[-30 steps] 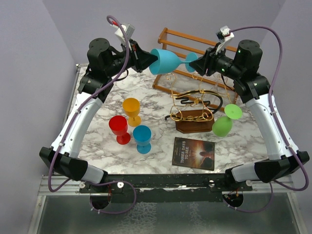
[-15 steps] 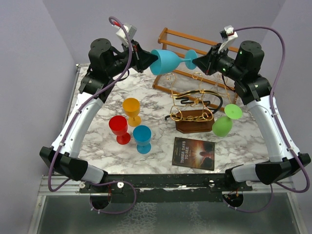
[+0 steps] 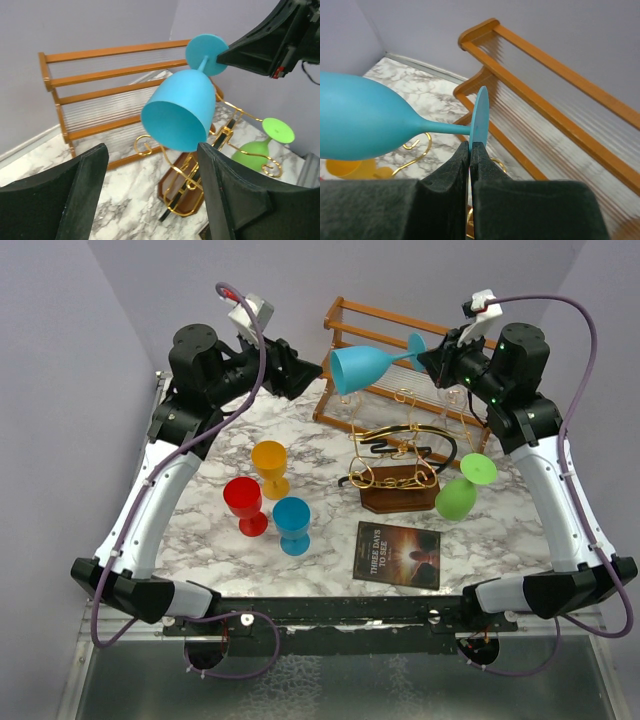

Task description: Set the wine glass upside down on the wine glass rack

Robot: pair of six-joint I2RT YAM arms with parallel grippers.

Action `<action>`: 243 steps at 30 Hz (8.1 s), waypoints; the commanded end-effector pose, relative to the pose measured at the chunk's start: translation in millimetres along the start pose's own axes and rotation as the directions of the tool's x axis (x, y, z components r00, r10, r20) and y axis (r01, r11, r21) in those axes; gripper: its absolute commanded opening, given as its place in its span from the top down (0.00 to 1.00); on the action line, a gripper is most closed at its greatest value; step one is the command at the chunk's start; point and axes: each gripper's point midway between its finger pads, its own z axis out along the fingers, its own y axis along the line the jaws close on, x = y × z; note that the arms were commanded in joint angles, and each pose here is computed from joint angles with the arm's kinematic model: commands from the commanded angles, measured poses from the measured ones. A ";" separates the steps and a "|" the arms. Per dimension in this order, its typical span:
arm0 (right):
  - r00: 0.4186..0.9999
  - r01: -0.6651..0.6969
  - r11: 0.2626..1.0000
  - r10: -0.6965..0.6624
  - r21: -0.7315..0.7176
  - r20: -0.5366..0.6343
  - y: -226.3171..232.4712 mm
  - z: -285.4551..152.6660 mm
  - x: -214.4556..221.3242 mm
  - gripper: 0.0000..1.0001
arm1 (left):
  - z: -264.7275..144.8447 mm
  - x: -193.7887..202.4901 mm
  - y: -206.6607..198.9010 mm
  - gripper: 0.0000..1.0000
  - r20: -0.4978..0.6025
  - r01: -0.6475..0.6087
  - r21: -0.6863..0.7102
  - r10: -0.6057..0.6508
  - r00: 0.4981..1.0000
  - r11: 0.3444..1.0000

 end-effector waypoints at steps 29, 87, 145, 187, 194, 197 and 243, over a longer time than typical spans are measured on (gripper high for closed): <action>0.632 0.775 0.618 -0.765 0.133 -0.125 -53.3 28.3 -55.7 0.99 | -38.2 -1.7 84.7 0.06 -0.202 -0.325 -0.300 0.273 0.940 0.897; 0.386 0.884 0.443 -0.872 -0.151 -0.301 -11.6 18.6 86.3 0.99 | -37.4 2.6 85.7 0.06 -0.191 -0.305 -0.252 0.262 0.946 0.918; 0.641 0.750 0.627 -0.608 0.212 -0.469 -49.7 29.2 87.5 0.99 | -34.7 15.0 80.0 0.06 -0.188 -0.277 -0.209 0.239 0.953 0.938; 0.474 0.851 0.524 -0.792 -0.029 -0.384 -0.6 50.8 116.1 0.93 | -35.0 16.0 82.1 0.06 -0.198 -0.297 -0.205 0.257 0.946 0.933; 0.470 0.838 0.539 -0.792 -0.083 -0.389 6.5 48.8 127.7 0.89 | -35.7 16.4 82.1 0.06 -0.201 -0.302 -0.205 0.262 0.944 0.931; 0.479 0.828 0.552 -0.788 -0.099 -0.387 9.7 48.1 129.2 0.88 | -36.2 16.6 81.8 0.06 -0.202 -0.303 -0.205 0.263 0.943 0.931; 0.778 0.572 0.787 -0.610 -0.232 -0.150 83.3 14.9 48.8 0.59 | -97.3 149.4 159.6 0.08 -0.533 -0.207 -0.374 -0.027 0.846 0.904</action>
